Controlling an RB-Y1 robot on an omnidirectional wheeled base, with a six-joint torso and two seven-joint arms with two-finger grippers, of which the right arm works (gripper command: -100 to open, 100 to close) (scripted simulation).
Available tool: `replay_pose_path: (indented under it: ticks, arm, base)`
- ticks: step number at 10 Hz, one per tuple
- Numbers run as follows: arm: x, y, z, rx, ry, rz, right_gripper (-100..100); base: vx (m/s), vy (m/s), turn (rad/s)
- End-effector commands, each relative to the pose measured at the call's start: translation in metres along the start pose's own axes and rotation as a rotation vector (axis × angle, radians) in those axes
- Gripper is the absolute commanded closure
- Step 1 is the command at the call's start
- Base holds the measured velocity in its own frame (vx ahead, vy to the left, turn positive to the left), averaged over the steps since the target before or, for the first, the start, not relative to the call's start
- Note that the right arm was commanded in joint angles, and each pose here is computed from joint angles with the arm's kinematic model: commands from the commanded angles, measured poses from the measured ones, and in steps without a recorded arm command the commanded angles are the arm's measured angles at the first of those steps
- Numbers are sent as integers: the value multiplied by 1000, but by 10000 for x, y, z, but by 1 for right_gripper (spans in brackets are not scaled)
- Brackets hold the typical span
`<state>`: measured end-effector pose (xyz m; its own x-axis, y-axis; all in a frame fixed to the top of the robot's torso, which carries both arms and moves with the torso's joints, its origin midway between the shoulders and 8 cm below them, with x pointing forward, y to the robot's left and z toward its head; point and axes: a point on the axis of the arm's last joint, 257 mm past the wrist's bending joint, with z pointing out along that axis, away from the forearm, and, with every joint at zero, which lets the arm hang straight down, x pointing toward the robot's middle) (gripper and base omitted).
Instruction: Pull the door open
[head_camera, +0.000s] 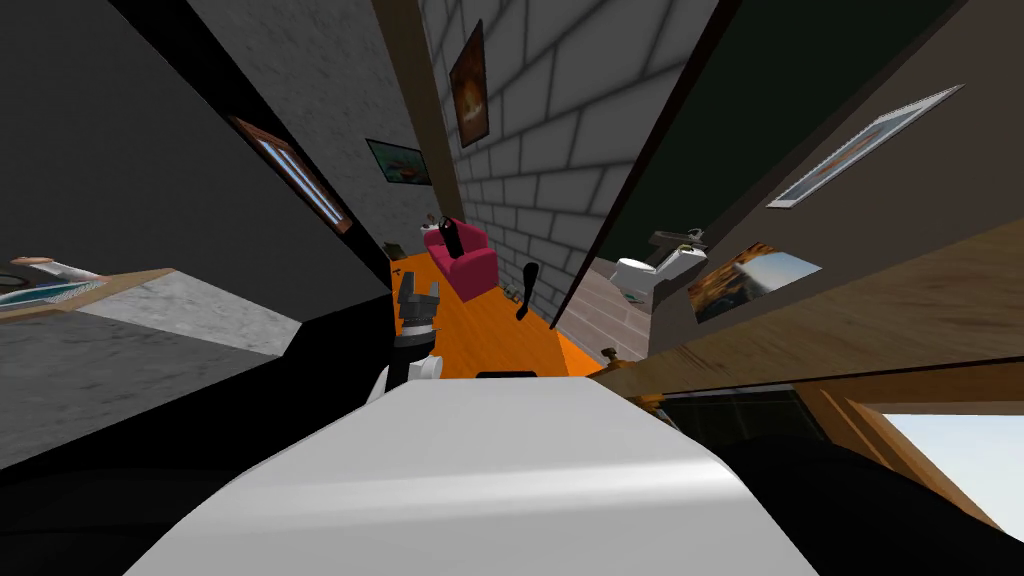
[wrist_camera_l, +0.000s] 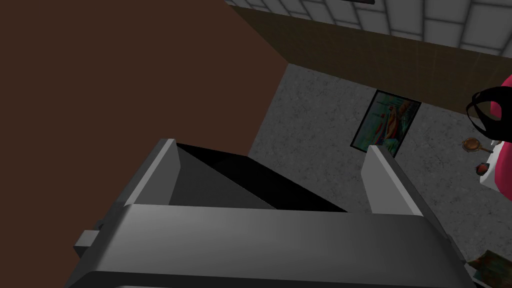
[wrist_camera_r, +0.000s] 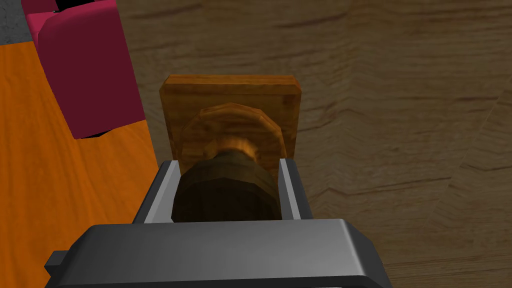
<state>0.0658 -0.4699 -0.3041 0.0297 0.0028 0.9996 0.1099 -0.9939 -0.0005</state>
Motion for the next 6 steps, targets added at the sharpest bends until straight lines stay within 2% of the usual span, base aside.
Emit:
replay_pose_path:
  ticks: [1,3,6]
  arm:
    - [-1,18,45,13,3,3,100]
    - [35,41,104,29,18,2,100]
    - [79,63,129,44,30,0,100]
  base:
    - [-258,-26,175]
    - [-258,-34,177]
    - [-205,-33,83]
